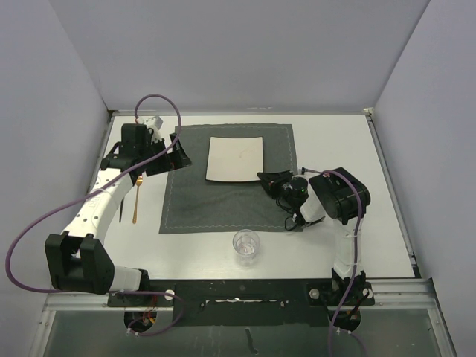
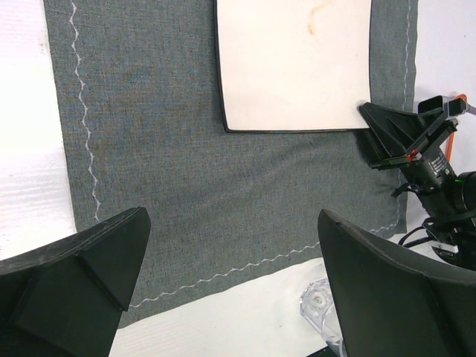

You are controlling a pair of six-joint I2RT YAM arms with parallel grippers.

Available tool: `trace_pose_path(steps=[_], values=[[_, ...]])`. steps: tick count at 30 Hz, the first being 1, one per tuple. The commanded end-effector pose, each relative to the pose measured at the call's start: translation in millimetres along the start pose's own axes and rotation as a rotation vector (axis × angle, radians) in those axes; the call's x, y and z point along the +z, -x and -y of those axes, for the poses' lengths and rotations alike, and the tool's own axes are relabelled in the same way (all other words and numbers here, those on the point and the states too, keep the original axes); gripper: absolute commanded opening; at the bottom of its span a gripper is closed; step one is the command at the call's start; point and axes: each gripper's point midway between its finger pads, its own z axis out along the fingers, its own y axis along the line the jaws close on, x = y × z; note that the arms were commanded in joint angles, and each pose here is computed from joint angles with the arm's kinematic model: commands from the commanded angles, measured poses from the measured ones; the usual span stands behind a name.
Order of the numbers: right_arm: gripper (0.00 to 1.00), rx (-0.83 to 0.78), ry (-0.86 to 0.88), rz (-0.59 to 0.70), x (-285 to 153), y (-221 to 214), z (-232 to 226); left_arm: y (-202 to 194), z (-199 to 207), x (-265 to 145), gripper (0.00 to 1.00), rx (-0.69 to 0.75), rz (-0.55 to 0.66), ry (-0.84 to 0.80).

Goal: Set the dinner table for one person
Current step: Place the plate on the napkin.

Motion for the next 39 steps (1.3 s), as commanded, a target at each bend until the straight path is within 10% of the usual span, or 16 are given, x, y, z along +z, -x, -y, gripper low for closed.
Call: trace_pose_path(steps=[1,32,39], values=[[0.09,-0.015,0.250,0.017,-1.3,7.6,-77.8,17.4,5.8,-1.6,0.98,0.022,0.061,-0.033],[0.16,-0.007,0.153,-0.009,3.6,13.4,-68.2,15.9,3.2,0.9,0.98,0.014,0.055,-0.038],[0.31,-0.006,0.141,-0.003,2.2,14.3,-65.3,15.9,3.2,1.3,0.98,0.013,0.054,-0.040]])
